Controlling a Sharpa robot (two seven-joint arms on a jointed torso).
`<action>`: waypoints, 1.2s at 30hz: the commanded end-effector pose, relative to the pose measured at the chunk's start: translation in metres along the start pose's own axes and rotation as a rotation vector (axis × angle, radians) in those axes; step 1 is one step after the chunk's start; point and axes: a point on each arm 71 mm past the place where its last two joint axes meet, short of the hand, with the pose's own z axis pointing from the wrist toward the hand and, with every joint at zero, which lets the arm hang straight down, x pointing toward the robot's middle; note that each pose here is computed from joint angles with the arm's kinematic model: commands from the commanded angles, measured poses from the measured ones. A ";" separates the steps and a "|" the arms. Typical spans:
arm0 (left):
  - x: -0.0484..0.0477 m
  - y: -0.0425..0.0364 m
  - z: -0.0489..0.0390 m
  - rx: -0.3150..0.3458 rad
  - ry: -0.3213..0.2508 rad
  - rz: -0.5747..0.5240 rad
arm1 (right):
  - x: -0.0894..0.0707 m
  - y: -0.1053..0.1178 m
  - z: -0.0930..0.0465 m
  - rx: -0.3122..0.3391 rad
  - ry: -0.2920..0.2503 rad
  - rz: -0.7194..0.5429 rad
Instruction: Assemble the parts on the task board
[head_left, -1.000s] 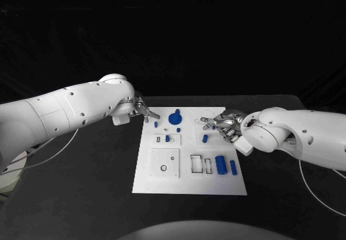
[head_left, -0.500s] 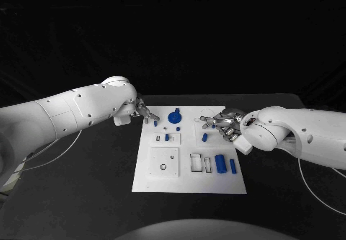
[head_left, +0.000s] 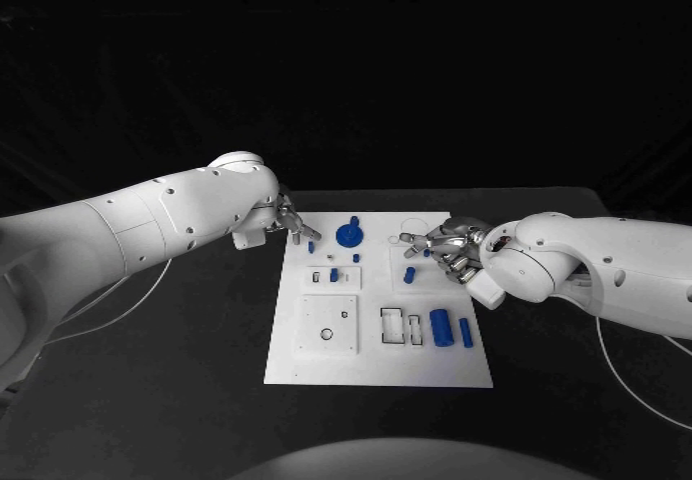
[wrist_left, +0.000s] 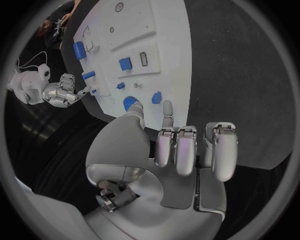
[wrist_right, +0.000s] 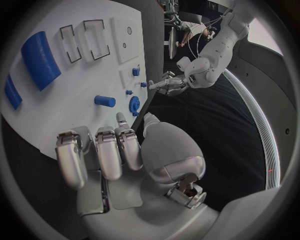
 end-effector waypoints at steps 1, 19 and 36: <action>0.0017 -0.0049 0.0022 0.023 -0.002 0.039 | 0.002 0.001 0.000 -0.009 0.018 -0.008; 0.0065 -0.0128 0.0078 0.013 0.009 0.072 | 0.004 0.002 0.000 -0.011 0.022 -0.009; 0.0080 -0.0140 0.0093 0.001 0.025 0.089 | 0.006 0.003 0.000 -0.011 0.025 -0.010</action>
